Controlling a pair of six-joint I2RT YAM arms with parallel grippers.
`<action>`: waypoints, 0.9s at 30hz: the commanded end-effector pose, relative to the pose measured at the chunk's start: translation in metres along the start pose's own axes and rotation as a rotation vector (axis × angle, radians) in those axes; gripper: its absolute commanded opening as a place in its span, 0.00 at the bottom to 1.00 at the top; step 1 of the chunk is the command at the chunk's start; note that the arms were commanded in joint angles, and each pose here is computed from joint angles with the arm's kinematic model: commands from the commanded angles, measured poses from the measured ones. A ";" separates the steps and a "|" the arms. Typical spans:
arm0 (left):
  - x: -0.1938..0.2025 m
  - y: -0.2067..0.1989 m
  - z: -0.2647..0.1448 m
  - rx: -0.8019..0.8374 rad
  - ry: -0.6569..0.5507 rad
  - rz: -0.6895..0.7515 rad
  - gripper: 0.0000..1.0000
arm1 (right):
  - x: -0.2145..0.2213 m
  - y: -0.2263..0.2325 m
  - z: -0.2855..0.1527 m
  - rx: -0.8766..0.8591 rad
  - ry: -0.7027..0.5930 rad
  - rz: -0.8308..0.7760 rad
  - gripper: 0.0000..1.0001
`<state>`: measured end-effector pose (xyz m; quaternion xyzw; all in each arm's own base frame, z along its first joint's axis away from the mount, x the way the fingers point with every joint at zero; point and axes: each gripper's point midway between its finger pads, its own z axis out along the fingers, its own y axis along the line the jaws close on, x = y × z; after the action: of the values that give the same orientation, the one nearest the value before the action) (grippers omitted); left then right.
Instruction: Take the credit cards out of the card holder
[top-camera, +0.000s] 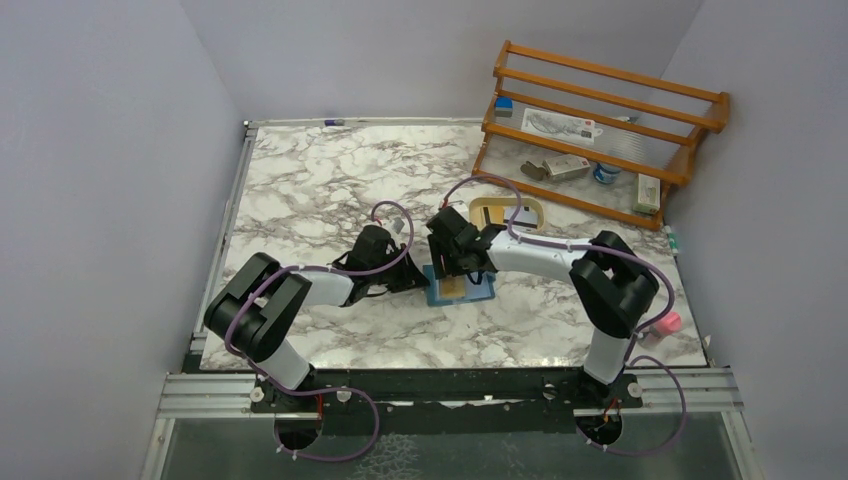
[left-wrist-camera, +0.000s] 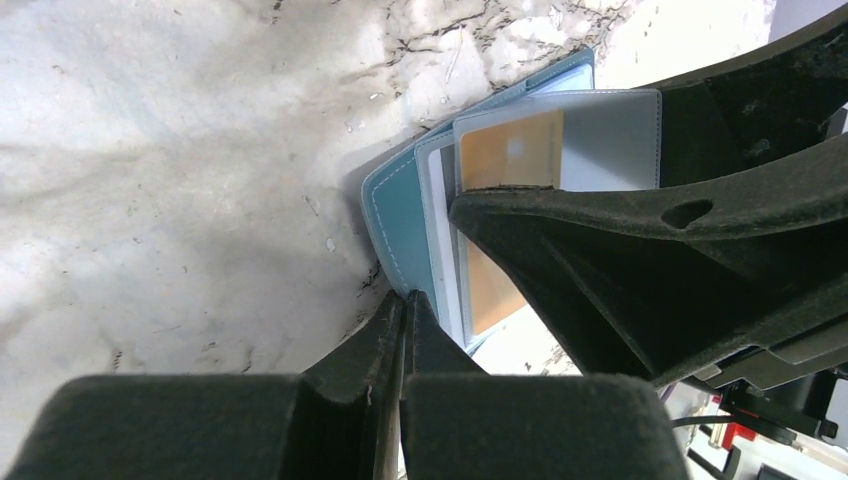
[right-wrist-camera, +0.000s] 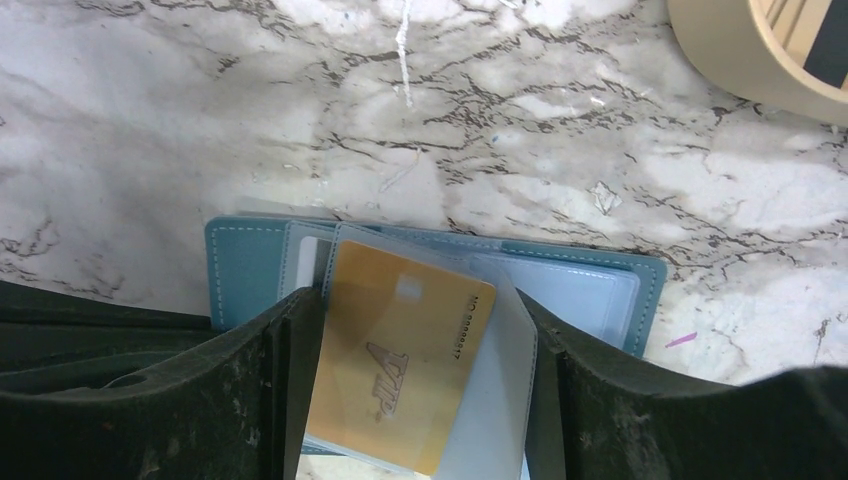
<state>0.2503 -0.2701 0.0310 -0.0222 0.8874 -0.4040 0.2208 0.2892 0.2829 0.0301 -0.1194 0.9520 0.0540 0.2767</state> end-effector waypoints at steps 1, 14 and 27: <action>-0.013 -0.010 -0.004 0.007 -0.040 0.036 0.00 | 0.015 -0.029 -0.003 0.092 0.024 -0.029 0.70; -0.011 -0.006 -0.004 -0.006 -0.034 0.038 0.00 | -0.053 -0.033 -0.074 -0.020 -0.305 0.051 0.77; -0.011 -0.004 -0.005 -0.020 -0.041 0.048 0.00 | 0.003 0.040 -0.062 -0.570 -0.121 0.149 0.74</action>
<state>0.2489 -0.2667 0.0293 -0.0192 0.8916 -0.3945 0.2215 0.2593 0.3047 0.0977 -0.1436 0.8916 0.2708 0.3333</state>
